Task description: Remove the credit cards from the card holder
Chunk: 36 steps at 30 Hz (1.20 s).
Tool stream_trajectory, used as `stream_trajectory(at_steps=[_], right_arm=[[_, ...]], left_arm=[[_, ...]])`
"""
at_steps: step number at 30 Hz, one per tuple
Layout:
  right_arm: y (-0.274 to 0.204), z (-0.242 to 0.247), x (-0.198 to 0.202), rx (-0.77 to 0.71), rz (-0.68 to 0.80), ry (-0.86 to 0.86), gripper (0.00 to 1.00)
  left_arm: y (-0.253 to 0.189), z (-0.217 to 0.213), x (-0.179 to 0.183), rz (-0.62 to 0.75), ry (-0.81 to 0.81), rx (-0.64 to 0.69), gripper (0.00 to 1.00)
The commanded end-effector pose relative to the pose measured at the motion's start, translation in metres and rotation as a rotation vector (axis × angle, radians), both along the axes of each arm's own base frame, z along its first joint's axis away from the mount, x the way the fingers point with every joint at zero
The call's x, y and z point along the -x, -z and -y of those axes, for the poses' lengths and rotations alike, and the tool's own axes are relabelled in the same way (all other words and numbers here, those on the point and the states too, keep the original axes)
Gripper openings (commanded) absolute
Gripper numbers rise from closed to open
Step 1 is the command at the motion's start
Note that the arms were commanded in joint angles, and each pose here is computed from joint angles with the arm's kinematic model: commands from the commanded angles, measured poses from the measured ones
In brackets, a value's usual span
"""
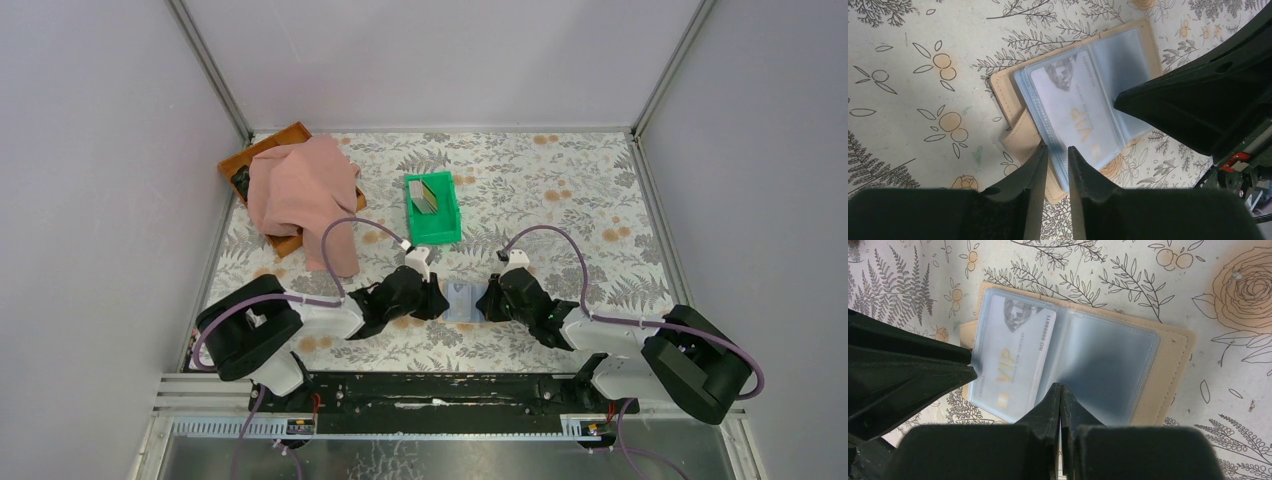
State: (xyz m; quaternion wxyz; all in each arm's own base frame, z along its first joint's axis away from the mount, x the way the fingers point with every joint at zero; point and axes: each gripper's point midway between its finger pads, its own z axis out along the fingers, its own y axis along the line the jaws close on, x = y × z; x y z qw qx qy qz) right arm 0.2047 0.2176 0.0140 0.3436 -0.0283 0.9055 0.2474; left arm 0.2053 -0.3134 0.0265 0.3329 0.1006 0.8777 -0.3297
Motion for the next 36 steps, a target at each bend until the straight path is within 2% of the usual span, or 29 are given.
stream_trajectory(at_steps=[1,11,18,28,36], right_arm=[[-0.003,-0.004,-0.003,-0.023,0.009,0.001,0.02],[-0.001,-0.004,-0.004,-0.016,0.006,0.002,0.02],[-0.001,-0.006,-0.004,-0.018,0.003,-0.002,0.02],[0.002,-0.004,-0.004,-0.012,-0.002,0.004,0.02],[0.003,-0.003,-0.003,-0.008,-0.002,0.006,0.02]], left_arm=[[-0.020,0.011,-0.003,0.028,0.019,0.042,0.29],[-0.027,0.008,-0.007,0.048,0.003,0.032,0.27],[-0.021,-0.014,-0.017,0.080,-0.062,-0.091,0.27],[-0.034,0.011,-0.005,0.047,0.015,0.048,0.25],[-0.029,0.013,-0.005,0.034,0.022,0.044,0.26]])
